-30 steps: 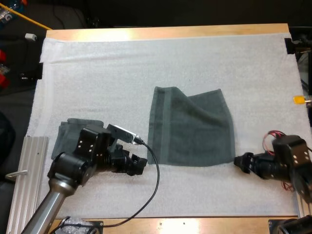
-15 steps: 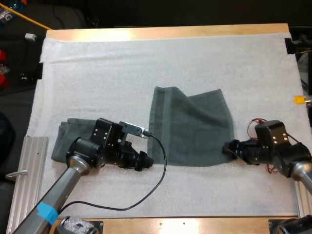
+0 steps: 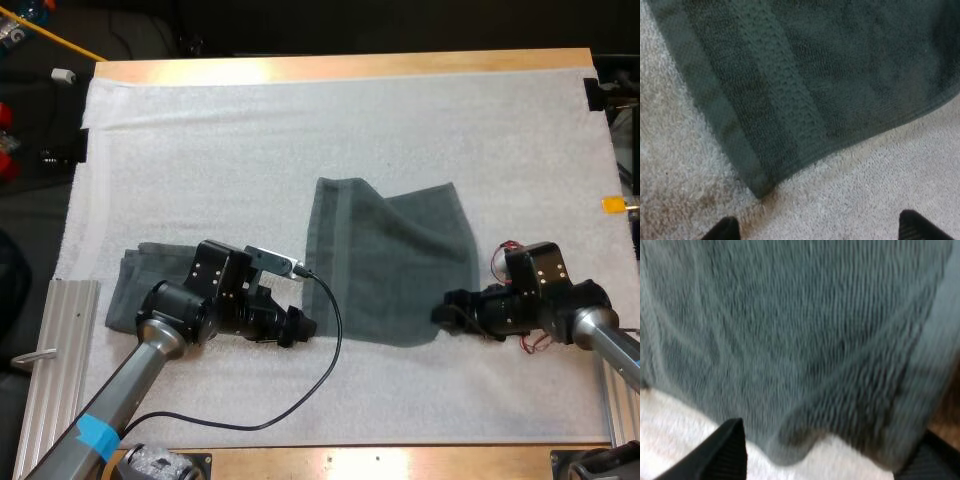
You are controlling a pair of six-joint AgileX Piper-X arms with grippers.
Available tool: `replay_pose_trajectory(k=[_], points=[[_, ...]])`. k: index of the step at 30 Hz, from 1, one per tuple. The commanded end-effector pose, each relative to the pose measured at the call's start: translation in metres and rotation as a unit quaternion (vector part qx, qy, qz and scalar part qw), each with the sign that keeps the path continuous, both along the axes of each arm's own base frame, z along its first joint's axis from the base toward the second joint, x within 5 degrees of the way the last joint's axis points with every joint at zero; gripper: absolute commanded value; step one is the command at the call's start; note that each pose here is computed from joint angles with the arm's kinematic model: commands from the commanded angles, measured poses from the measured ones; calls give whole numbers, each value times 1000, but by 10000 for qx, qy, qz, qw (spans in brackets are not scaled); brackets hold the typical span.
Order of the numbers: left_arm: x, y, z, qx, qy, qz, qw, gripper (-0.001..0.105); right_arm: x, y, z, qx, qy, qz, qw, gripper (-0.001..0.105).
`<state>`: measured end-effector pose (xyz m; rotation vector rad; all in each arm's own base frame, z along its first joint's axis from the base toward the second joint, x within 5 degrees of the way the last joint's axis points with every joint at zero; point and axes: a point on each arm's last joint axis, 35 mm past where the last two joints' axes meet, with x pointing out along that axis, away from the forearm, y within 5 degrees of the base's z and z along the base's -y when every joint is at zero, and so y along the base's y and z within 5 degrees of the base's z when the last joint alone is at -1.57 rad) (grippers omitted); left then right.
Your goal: Pick towel from pile, fold and stack
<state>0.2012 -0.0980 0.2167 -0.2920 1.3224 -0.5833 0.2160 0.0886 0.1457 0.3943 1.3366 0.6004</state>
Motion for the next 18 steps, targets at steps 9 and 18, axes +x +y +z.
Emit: replay_pose_trajectory(k=[9,18], points=[[0,0,0,-29,3,-9,10000,62,-16,-6,8,-331,298,87,9990,59],[0,0,0,-29,3,-9,10000,62,-14,-8,2,-623,12,-162,9979,39]])
